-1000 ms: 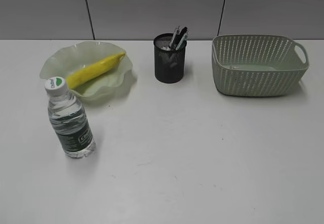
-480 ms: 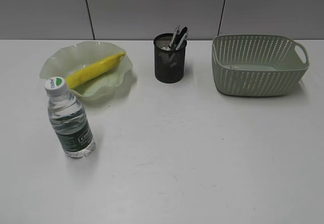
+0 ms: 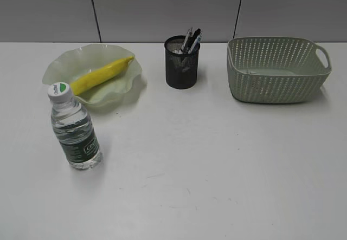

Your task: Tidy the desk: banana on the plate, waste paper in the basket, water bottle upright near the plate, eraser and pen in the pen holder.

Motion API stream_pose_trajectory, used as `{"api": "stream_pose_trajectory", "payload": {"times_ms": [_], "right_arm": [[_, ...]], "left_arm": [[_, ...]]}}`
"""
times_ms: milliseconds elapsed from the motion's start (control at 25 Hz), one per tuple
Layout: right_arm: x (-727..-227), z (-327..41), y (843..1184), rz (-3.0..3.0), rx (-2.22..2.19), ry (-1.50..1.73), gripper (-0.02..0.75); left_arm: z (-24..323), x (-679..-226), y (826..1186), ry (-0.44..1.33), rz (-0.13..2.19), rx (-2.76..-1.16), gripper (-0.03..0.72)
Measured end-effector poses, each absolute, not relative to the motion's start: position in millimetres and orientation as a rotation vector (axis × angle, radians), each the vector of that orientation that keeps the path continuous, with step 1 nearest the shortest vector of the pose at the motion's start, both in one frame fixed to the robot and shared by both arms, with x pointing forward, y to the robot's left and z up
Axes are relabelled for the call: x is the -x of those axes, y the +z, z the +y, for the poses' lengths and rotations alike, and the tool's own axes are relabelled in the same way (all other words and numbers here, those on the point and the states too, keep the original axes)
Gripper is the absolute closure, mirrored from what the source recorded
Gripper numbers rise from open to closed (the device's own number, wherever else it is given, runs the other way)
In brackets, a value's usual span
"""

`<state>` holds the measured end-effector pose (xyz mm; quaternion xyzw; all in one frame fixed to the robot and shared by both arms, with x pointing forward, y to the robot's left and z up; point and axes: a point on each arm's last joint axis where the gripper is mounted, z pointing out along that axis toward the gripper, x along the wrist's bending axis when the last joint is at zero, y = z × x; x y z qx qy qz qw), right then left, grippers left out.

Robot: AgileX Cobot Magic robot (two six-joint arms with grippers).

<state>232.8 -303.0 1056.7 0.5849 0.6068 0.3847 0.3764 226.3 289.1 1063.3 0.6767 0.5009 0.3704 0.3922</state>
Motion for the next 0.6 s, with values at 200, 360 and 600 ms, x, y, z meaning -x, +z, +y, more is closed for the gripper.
{"api": "stream_pose_trajectory", "payload": {"times_ms": [200,360,600], "right_arm": [[-232.8,-303.0,1056.7,1.552,-1.496,0.984,0.315],[-232.8,-303.0,1056.7,1.552,-1.496,0.984,0.315],[-232.8,-303.0,1056.7,1.552,-1.496,0.984,0.315]], "left_arm": [[289.1,-226.3,1063.3,0.941,1.272,-1.718,0.447],[289.1,-226.3,1063.3,0.941,1.272,-1.718,0.447],[289.0,-226.3,1063.4,0.939,1.271,-1.718,0.447]]}}
